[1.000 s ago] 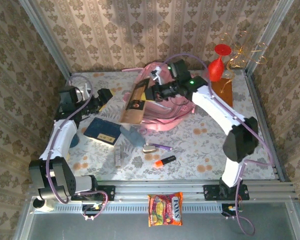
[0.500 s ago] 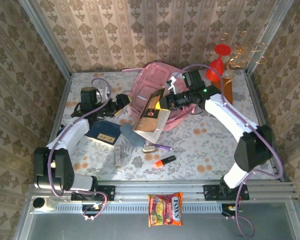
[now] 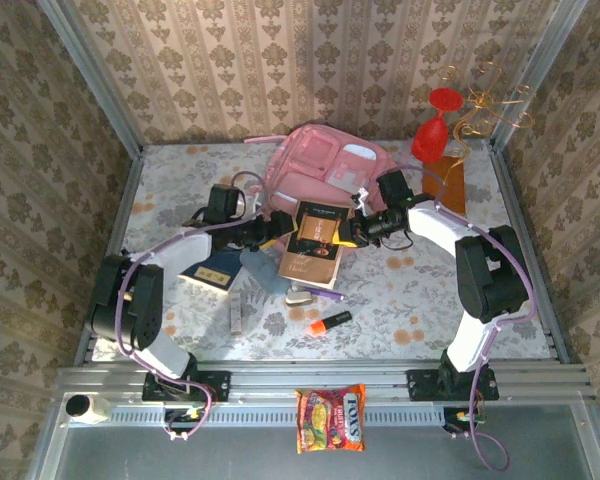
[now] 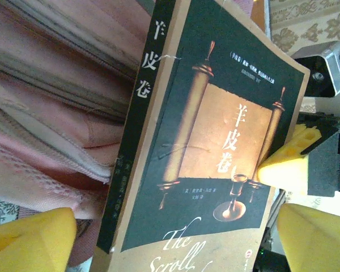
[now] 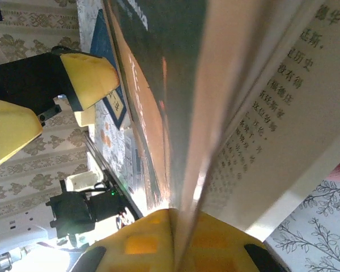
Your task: Pack books, pencil case, and school supplies into a backpack
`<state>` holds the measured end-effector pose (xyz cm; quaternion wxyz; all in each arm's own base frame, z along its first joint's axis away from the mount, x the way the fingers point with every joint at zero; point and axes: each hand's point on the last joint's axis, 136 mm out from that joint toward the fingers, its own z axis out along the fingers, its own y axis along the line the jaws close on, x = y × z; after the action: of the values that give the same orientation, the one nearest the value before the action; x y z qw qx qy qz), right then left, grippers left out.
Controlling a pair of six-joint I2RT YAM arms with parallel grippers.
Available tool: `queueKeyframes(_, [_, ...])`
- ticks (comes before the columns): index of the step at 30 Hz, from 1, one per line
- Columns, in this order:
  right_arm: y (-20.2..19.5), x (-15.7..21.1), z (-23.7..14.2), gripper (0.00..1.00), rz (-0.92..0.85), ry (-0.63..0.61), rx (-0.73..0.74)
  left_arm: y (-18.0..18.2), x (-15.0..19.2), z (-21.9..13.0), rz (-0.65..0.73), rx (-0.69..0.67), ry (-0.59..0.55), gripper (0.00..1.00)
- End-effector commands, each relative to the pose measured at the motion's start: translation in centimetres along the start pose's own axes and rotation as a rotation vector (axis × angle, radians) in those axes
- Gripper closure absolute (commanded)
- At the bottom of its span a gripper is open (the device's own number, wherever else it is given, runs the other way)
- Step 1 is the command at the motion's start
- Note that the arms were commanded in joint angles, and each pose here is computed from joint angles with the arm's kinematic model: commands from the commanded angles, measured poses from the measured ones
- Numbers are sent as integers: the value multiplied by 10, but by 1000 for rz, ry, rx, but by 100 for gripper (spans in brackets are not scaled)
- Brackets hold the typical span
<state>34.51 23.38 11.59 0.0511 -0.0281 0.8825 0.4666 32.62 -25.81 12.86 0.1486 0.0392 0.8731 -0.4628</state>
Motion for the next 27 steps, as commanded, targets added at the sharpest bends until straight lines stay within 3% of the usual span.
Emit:
queueKeyframes(1, [-19,-4,7,100,-9,-12,40,-6,5,9,57,21,50,13])
queueKeyframes(10, [-26,-5,9,100,-4,-10,67,8,12,28,102,13,103,18])
queueKeyframes(13, [-29,-6,11,100,3,-9,71,-9,15,35,153,95,120,27])
queueKeyframes(27, [-34,-5,15,100,20,-13,75,-31,22,43,292,176,101,65])
